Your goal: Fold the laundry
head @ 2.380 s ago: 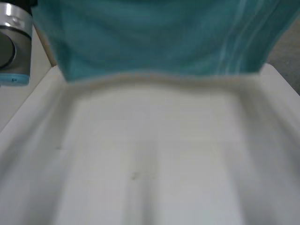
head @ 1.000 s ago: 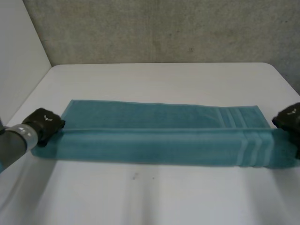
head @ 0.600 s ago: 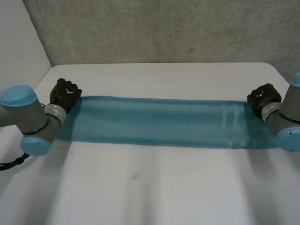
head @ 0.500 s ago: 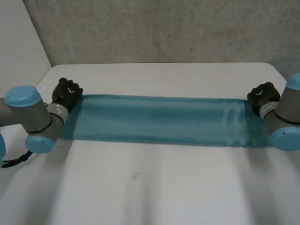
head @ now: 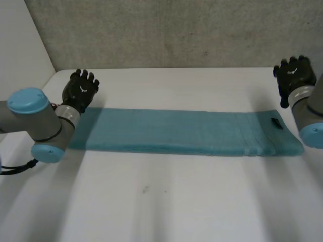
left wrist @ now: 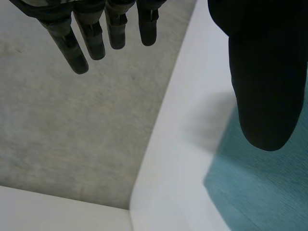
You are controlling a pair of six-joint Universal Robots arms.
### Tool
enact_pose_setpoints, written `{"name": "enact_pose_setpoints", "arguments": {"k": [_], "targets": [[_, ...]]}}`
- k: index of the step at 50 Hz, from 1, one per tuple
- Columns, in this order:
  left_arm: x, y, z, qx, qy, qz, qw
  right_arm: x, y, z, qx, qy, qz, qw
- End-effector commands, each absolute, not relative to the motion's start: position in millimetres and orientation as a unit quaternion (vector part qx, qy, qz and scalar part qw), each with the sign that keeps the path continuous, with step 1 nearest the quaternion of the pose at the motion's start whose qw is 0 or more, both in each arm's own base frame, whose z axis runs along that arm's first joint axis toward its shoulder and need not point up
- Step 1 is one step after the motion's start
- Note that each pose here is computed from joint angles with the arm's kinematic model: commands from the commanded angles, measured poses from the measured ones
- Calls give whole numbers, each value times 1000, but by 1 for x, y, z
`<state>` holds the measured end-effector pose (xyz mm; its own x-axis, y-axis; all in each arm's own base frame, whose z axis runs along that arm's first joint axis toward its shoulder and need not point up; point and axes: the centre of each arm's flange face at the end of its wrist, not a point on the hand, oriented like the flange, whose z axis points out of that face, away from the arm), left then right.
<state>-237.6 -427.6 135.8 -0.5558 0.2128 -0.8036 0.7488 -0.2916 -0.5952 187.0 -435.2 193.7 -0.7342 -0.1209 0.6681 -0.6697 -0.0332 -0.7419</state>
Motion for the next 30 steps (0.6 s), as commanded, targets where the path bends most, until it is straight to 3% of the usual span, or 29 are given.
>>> {"name": "enact_pose_setpoints", "arguments": {"k": [1,5,15,23,30], "targets": [[-234,-399,178,416,552,-696,197,178,-401,241,282,-660,682,141],[-229,-382,191,399,564,-701,177,160,-387,244,289,-680,662,128],[-219,-337,206,279,642,-714,26,123,-348,202,294,-790,535,50],[-215,-327,200,260,662,-703,6,102,-353,165,287,-802,523,12],[-213,-323,192,260,672,-694,6,98,-359,151,290,-785,547,15]]}}
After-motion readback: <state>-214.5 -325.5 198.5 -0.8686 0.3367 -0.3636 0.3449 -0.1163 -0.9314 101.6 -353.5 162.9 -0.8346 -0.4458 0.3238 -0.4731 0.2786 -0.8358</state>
